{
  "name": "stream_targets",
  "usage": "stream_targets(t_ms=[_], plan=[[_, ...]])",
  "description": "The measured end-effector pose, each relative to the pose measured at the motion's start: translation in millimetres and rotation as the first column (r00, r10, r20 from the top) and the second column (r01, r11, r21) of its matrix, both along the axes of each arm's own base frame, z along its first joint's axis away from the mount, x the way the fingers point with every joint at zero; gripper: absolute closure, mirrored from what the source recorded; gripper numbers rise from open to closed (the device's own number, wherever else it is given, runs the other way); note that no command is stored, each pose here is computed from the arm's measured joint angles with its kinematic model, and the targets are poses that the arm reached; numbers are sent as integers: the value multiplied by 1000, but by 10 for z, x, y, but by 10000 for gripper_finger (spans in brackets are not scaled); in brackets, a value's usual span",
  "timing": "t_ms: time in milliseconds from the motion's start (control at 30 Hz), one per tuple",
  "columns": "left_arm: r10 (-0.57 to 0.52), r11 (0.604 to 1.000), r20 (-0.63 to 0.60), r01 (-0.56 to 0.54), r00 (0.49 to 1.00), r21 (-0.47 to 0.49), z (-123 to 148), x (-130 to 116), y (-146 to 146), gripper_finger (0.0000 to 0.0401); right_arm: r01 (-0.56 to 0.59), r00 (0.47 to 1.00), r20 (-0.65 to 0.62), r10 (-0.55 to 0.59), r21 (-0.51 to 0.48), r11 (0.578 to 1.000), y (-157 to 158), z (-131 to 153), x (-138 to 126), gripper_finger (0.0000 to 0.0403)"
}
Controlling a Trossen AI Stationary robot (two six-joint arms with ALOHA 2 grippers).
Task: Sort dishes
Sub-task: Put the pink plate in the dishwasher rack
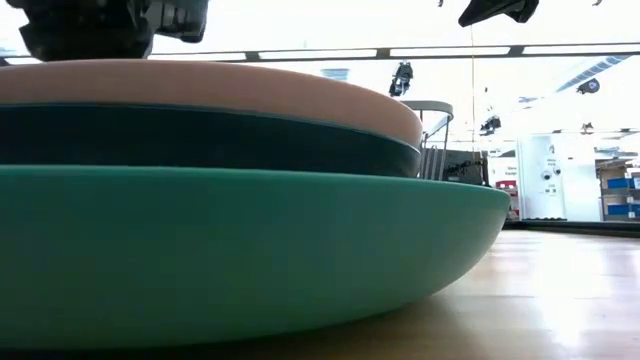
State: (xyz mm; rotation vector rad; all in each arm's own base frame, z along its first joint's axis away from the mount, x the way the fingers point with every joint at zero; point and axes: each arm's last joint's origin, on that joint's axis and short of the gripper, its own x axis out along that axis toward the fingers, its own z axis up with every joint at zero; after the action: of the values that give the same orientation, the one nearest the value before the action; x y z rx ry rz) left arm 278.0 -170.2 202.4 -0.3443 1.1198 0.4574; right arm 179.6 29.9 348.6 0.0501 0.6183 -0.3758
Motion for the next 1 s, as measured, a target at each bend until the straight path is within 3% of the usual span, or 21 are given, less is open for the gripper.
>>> stream_targets(t_ms=[400, 733, 1000], plan=[[6, 1000, 10, -6, 1000, 20, -28, 17, -1, 247, 1, 1000, -6, -1, -1, 1000, 0, -21, 2, 403], [12, 997, -60, -8, 998, 72, -206, 34, -9, 212, 1, 1000, -8, -1, 0, 1000, 1, -29, 2, 403], [107, 989, -109, -94, 988, 115, -235, -26, 38, 211, 5, 1000, -8, -5, 4, 1000, 1, -37, 3, 403]])
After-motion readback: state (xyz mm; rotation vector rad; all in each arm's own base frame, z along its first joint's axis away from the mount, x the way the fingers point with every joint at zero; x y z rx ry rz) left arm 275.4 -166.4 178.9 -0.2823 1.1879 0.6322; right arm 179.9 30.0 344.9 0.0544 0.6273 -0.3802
